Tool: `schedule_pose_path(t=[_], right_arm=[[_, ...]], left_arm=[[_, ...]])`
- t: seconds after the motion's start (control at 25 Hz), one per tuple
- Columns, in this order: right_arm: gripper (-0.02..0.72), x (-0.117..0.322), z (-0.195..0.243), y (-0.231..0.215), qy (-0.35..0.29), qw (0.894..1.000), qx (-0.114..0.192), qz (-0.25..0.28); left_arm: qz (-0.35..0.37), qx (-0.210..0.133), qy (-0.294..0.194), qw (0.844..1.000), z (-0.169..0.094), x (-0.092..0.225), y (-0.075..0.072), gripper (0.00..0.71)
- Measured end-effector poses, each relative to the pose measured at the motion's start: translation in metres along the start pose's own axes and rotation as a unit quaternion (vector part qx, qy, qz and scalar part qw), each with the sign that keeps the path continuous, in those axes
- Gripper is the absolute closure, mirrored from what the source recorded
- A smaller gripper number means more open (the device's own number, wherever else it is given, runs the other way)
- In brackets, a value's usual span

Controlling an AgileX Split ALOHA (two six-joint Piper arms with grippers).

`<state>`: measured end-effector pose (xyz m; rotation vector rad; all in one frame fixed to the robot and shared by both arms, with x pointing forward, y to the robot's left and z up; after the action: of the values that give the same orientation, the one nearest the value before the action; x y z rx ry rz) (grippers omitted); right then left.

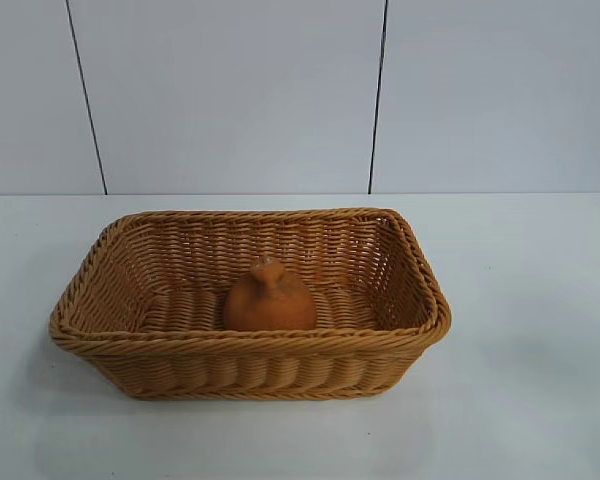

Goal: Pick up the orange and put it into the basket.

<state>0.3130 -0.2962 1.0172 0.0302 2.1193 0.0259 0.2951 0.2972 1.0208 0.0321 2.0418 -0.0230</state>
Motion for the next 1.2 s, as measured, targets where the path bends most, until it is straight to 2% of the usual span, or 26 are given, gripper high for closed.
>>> schedule_pose_path(t=[0.2, 1.2], right_arm=[[0.026, 0.002, -0.014, 0.000, -0.053, 0.999, -0.001, -0.001], [0.026, 0.002, -0.015, 0.000, -0.056, 0.998, -0.001, -0.001]], left_arm=[[0.000, 0.000, 0.000, 1.000, 0.000, 0.000, 0.000, 0.140], [0.000, 0.000, 0.000, 1.000, 0.000, 0.000, 0.000, 0.140]])
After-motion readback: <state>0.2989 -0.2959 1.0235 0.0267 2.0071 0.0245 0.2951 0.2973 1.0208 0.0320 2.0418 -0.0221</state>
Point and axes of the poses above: a point on each arm's last joint axis where the gripper is mounted, z pointing out along that axis toward the gripper, y along the wrist's bending axis when the last joint is at zero, x = y × z, the point moved 7 cm from there along z, pointing out along that axis toward the gripper, and after that the axes turned 2 degrees about z, right-handed, at the moved point
